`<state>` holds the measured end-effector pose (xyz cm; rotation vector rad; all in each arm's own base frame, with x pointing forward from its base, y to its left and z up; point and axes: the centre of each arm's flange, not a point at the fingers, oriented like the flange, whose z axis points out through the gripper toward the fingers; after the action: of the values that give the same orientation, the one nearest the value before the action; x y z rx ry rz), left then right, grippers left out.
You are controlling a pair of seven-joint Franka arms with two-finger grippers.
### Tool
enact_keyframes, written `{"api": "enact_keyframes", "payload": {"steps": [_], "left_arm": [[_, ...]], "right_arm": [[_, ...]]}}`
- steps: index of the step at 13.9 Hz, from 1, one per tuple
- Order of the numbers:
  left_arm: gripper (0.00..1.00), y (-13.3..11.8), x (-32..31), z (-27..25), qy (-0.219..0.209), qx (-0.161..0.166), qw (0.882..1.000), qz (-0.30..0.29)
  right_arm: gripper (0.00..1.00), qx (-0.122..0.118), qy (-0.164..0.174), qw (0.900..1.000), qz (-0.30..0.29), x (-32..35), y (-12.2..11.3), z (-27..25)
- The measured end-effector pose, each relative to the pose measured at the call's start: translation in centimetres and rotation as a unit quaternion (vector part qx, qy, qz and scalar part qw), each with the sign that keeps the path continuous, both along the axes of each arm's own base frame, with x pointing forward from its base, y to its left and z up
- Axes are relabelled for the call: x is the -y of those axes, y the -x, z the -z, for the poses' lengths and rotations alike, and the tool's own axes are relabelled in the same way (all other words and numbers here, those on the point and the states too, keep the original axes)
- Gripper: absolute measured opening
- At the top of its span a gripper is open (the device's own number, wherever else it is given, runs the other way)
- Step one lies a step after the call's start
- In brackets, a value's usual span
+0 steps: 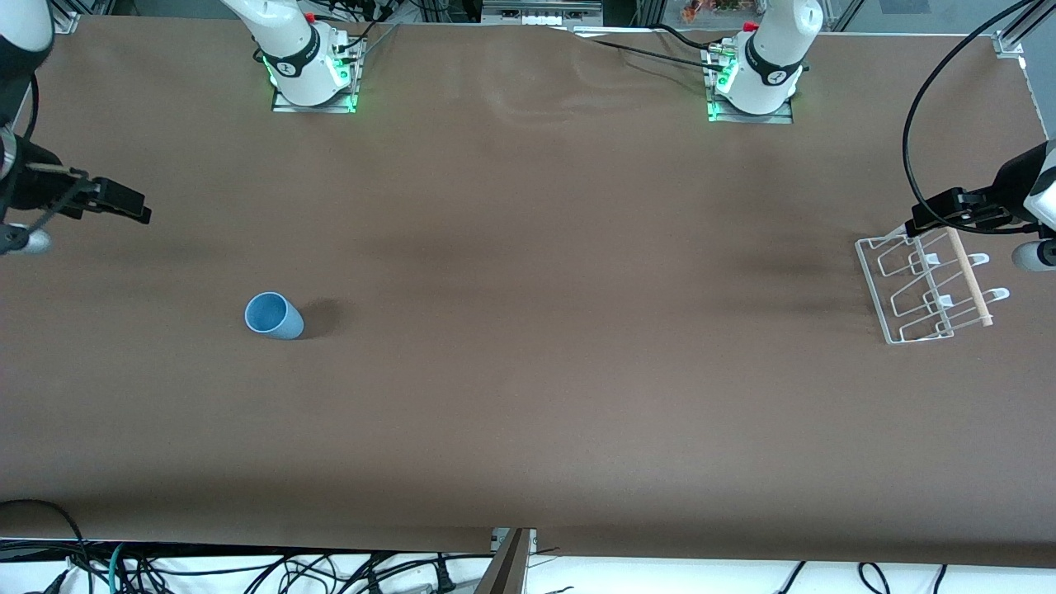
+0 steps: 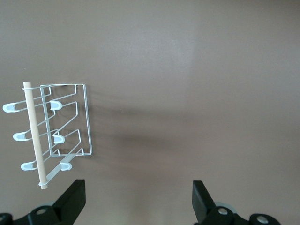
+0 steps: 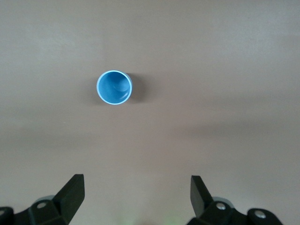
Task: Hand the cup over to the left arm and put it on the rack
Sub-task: 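Lower the right gripper around the blue cup and close it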
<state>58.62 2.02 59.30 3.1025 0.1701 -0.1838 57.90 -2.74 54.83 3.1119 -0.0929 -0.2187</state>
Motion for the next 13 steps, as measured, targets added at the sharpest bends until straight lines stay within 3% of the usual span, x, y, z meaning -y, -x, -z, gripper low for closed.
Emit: {"api": "enact_keyframes", "payload": {"steps": [3,6,9,13], "left_arm": [[1.00,0.0,0.1,0.0,0.000,0.000,1.000,0.001],[1.00,0.0,0.3,0.0,0.000,0.000,1.000,0.003],[1.00,-0.1,0.6,-0.1,0.001,0.001,1.000,0.006],[1.00,-0.1,0.7,-0.1,0.001,0.001,1.000,0.006]], "right_arm": [[1.00,0.001,0.006,1.000,-0.003,0.2,-2.5,4.2],[1.00,-0.018,0.005,1.000,-0.011,-0.7,-4.6,10.0],[1.00,-0.011,0.005,1.000,-0.023,-2.8,-6.8,15.6],[1.00,-0.003,0.004,1.000,-0.026,-3.1,-7.0,22.6]]}}
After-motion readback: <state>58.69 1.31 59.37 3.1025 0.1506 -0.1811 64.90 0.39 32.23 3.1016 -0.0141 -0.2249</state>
